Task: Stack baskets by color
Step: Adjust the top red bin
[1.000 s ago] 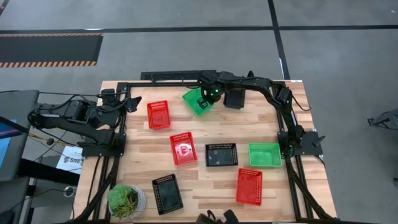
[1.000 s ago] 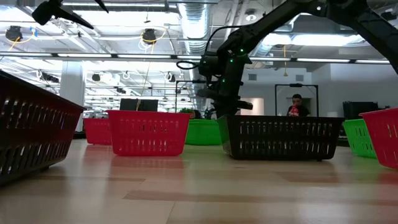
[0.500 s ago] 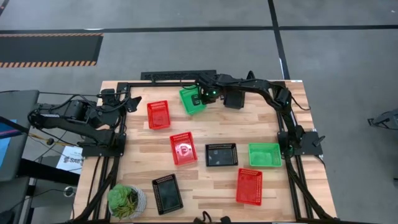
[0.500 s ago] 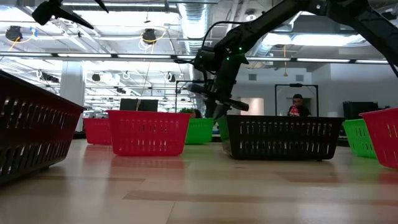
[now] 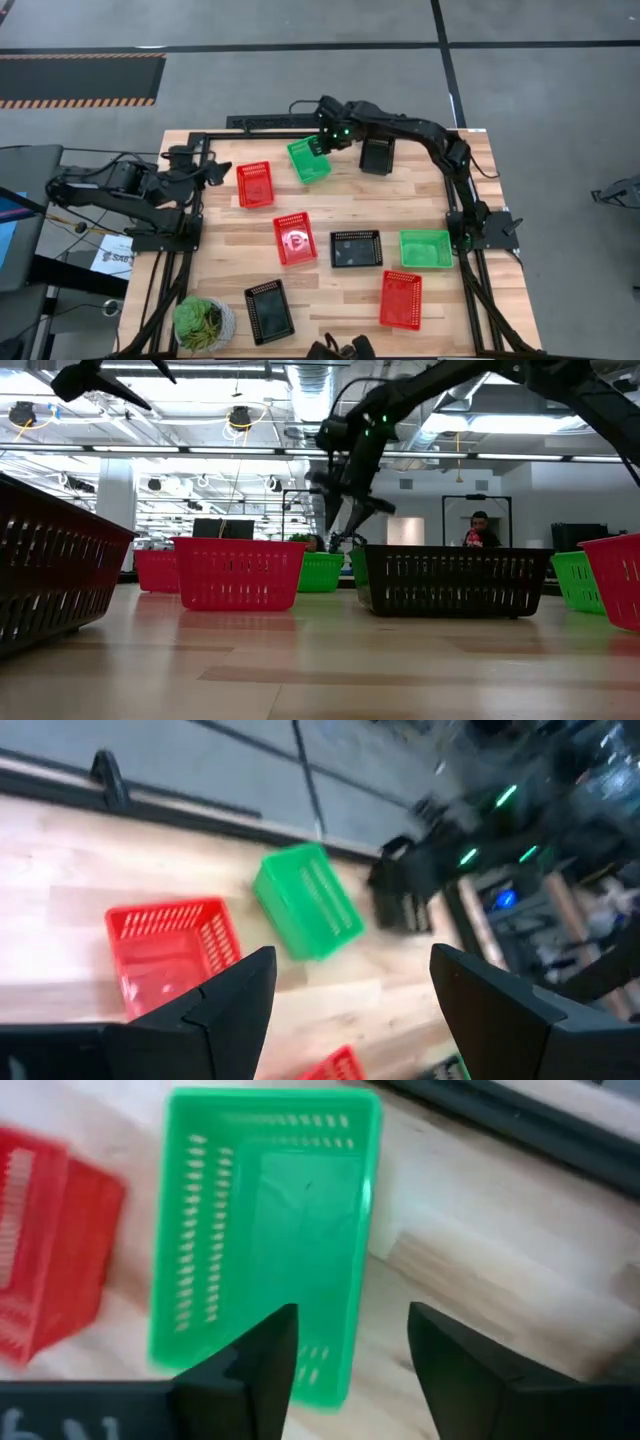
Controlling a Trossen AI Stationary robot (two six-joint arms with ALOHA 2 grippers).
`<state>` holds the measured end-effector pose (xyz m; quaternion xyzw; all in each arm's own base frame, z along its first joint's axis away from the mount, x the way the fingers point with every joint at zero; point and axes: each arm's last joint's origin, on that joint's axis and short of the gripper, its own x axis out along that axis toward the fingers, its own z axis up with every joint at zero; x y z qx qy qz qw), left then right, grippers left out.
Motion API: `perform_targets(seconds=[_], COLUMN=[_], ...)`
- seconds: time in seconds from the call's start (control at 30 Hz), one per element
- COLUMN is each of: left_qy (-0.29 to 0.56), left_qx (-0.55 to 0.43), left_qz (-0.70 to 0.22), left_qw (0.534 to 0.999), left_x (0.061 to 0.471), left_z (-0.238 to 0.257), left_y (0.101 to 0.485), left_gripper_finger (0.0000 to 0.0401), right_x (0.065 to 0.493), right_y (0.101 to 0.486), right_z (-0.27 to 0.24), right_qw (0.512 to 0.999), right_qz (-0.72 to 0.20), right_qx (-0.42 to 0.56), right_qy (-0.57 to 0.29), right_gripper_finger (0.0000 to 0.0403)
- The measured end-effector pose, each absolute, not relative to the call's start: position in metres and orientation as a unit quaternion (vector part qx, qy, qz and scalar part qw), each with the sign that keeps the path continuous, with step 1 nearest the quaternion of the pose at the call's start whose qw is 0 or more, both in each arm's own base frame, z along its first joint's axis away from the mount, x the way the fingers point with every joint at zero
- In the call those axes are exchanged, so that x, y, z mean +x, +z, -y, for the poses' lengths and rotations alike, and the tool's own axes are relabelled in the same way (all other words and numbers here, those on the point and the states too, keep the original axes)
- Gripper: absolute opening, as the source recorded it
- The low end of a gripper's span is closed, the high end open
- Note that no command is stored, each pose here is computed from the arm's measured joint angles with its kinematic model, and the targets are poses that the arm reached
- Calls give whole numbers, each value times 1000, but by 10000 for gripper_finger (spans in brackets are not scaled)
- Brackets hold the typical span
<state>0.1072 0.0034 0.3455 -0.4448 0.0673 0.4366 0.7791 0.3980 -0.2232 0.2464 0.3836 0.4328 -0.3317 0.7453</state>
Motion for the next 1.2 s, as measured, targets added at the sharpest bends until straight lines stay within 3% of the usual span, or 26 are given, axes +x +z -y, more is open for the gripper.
perform_targets(seconds=[0.2, 0.5, 0.87, 1.0, 1.2], left_qy=[409, 447, 478, 498, 510], left_qx=[-458, -442, -491, -495, -484], left_qz=[-202, -374, -341, -329, -288], left_qw=[763, 682, 643, 632, 650], left_x=[132, 167, 173, 169, 176], left_z=[5, 9, -4, -14, -35], left_y=[319, 258, 193, 183, 182], left_gripper_finger=[256, 256, 256, 256, 256], right_x=[391, 356, 319, 310, 308], right_y=[294, 363, 417, 428, 431], right_z=[197, 150, 106, 98, 95], right_qw=[763, 794, 826, 836, 839], right_qz=[-479, -470, -415, -400, -396], right_qx=[322, 256, 207, 203, 201], right_qy=[-291, -289, -321, -315, -314], right_gripper_finger=[222, 208, 203, 202, 198])
